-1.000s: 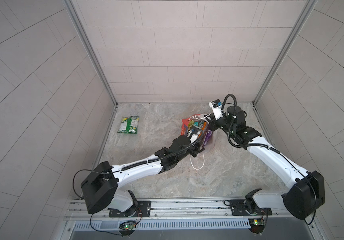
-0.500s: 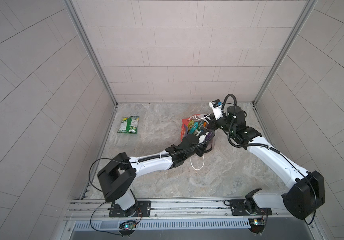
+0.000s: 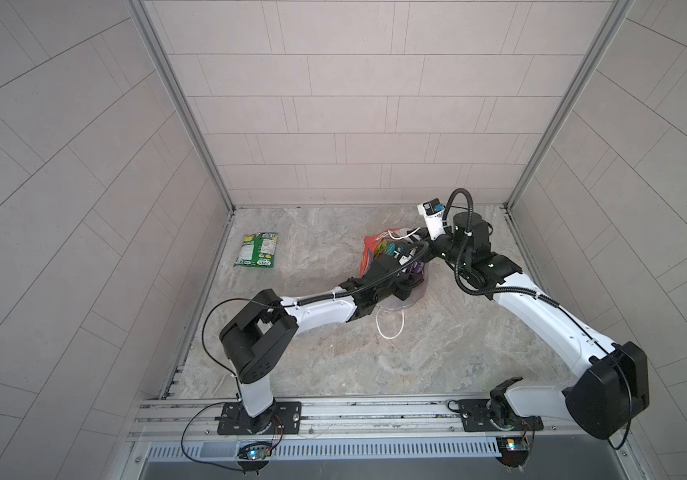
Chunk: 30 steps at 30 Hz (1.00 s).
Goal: Take the snacks out of the paper bag
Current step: 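Close the left gripper on the purple packet and lift it out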
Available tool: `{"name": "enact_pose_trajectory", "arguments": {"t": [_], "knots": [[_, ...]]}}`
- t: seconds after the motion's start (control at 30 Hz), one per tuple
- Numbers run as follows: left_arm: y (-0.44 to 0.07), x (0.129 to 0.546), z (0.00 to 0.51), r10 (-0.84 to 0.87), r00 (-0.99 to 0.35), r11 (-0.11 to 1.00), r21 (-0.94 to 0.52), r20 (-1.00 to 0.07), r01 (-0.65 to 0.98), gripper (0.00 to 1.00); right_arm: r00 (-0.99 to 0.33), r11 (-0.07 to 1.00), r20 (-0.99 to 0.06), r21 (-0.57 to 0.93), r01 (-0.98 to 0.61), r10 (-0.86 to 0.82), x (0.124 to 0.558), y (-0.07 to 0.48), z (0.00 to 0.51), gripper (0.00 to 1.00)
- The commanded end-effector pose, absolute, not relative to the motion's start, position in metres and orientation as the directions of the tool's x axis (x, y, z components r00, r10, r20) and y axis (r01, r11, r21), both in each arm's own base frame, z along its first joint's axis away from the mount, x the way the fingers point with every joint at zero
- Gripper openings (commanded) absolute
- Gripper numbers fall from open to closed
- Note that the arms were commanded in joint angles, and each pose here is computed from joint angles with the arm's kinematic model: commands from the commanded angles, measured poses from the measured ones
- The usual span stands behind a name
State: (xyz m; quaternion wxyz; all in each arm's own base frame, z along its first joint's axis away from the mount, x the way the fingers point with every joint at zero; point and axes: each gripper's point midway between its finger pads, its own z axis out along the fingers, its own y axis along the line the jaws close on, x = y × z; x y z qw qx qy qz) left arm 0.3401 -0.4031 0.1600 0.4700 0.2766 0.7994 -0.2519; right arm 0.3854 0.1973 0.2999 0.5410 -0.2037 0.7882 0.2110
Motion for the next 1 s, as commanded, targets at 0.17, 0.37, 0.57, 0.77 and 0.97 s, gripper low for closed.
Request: {"name": "enact_pose_trajectory", "arguments": {"t": [0.17,0.37,0.57,0.77,0.97], "knots": [[-0.415,0.357,0.161,0.225,-0.357,0.725,-0.089,-0.907,0.683,0.58,-0.233,0.801,-0.973,0.131,-0.584,-0.010,0.382,0.202,0.339,0.00],[-0.414,0.365,0.146,0.252,-0.350,0.745,-0.050,-0.902,0.665,0.58,-0.231,0.786,-0.973,0.146,-0.601,0.005,0.381,0.206,0.340,0.00],[-0.415,0.374,0.135,0.255,-0.350,0.753,-0.042,-0.902,0.657,0.54,-0.231,0.781,-0.973,0.152,-0.606,0.010,0.381,0.207,0.339,0.00],[-0.414,0.377,0.132,0.248,-0.349,0.752,-0.047,-0.904,0.658,0.31,-0.228,0.781,-0.974,0.149,-0.606,0.009,0.380,0.207,0.340,0.00],[-0.409,0.374,0.148,0.228,-0.333,0.752,-0.052,-0.915,0.657,0.17,-0.231,0.791,-0.973,0.145,-0.595,0.005,0.382,0.204,0.338,0.00]]}}
